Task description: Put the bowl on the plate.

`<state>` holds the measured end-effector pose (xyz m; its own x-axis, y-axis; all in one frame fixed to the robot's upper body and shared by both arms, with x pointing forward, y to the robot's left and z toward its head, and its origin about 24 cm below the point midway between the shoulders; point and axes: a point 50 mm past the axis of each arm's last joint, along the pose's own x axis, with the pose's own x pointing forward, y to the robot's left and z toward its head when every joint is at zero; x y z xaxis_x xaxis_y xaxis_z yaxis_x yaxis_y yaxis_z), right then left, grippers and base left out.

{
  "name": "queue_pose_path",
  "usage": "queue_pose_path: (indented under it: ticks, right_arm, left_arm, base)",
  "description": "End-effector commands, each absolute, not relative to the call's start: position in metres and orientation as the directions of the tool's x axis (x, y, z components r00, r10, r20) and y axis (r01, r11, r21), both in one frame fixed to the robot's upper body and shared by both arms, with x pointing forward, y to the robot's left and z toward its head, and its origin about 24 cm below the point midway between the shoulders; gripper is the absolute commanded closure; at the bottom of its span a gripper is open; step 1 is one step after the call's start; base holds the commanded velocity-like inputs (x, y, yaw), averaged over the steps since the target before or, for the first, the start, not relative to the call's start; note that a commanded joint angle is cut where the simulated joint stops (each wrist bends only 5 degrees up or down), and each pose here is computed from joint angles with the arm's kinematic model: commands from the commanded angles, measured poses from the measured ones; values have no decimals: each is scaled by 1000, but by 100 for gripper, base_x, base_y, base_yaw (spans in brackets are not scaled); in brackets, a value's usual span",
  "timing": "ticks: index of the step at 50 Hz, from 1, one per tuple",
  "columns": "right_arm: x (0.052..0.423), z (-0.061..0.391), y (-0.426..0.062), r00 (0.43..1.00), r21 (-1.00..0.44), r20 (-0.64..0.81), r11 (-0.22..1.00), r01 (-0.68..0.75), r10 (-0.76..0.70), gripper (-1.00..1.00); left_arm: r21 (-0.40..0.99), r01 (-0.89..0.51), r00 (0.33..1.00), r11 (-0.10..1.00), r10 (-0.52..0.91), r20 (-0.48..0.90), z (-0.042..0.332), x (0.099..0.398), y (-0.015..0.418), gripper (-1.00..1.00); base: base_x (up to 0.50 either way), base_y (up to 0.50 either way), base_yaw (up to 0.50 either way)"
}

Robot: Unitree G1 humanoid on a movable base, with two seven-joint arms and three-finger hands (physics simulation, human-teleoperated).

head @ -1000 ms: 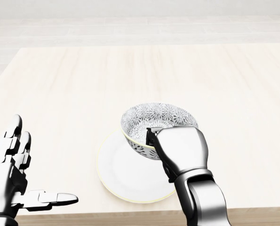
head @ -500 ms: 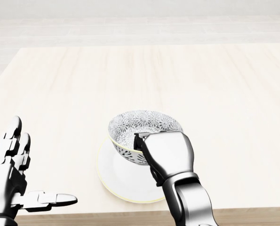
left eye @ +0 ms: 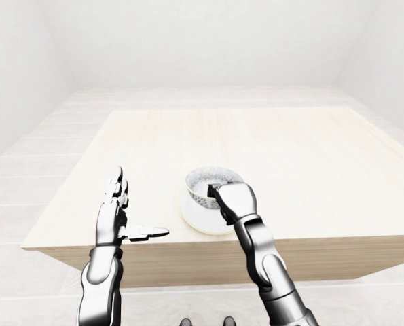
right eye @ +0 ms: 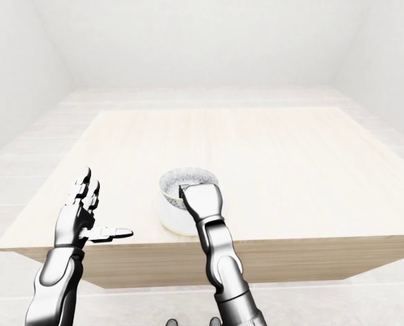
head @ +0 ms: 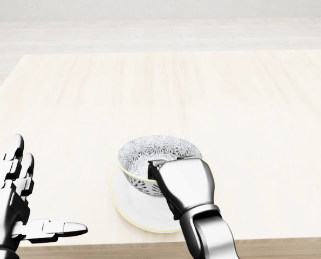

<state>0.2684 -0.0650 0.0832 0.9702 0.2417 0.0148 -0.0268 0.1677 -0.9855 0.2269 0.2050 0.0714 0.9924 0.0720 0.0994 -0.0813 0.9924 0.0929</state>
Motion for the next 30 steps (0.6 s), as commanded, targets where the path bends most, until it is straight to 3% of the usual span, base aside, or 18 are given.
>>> queue_pose_path:
  ticks: [1,30]
  right_arm:
    - [270,77,-65,971,-983,29,185,-16,239,31]
    - [267,69,-66,972,-984,19,179,-24,234,32]
  left_arm:
    - [93,-81,993,992,72,97,72,228,205,-100]
    - [94,-86,992,992,77,100,73,227,206,-100]
  base:
    - [0,0,0]
    - [0,0,0]
